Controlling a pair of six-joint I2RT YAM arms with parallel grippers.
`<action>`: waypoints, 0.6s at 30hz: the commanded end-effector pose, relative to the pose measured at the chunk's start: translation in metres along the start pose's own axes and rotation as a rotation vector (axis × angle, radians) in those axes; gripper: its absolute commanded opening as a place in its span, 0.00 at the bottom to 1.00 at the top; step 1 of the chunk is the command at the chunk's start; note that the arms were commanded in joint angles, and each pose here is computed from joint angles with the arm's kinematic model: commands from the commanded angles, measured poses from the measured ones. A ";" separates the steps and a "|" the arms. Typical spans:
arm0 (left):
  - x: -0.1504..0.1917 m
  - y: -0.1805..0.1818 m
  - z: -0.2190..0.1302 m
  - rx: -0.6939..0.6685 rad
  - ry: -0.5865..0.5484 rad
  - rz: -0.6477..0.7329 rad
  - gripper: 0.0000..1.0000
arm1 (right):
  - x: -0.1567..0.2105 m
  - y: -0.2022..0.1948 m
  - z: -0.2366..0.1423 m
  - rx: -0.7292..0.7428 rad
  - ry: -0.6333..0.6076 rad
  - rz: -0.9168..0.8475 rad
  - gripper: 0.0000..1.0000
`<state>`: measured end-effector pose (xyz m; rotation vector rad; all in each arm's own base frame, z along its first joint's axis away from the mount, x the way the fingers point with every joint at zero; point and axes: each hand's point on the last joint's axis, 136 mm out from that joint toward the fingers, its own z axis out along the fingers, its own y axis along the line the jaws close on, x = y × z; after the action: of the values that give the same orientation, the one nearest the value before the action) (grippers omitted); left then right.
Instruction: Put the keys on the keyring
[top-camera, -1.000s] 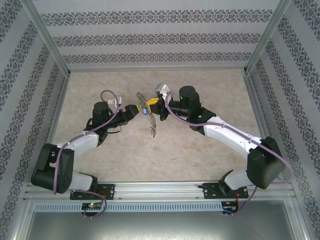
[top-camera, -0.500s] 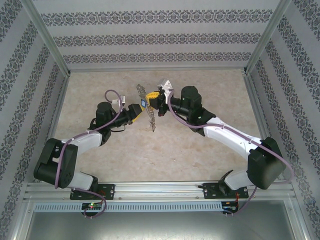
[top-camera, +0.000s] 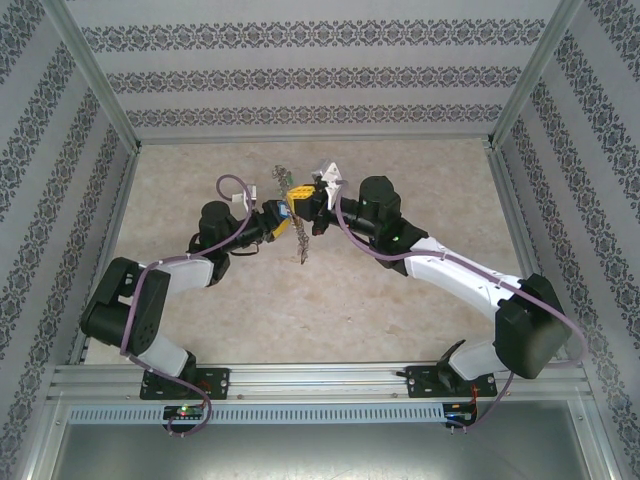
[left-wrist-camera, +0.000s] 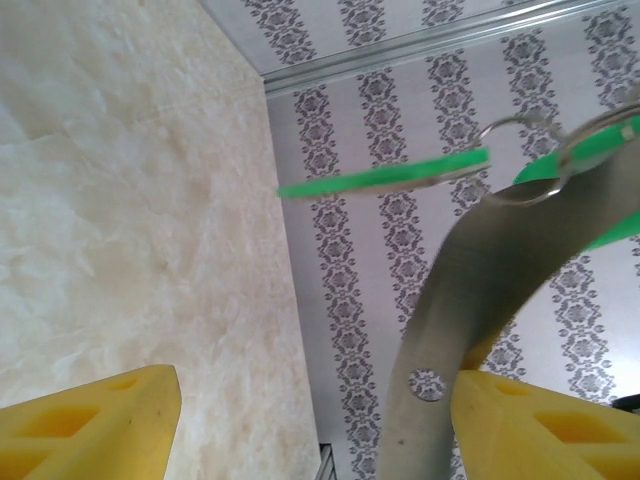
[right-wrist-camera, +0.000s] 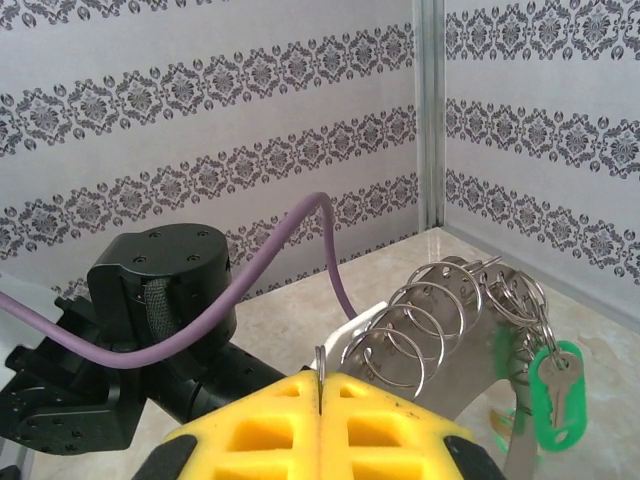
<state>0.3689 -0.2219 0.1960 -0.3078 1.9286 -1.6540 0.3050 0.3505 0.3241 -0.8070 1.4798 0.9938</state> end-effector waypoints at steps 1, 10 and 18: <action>-0.004 -0.032 -0.002 0.096 -0.027 0.057 0.73 | -0.021 0.007 -0.003 -0.009 -0.079 -0.030 0.00; 0.010 -0.037 -0.009 0.072 0.044 0.117 0.71 | -0.019 0.008 -0.004 -0.016 -0.074 -0.038 0.00; 0.007 -0.045 -0.005 0.037 0.067 0.184 0.17 | -0.019 0.009 -0.001 -0.029 -0.068 -0.045 0.00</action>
<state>0.3559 -0.2256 0.2141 -0.1862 1.9379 -1.6343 0.3049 0.3504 0.3282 -0.8068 1.4581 0.9909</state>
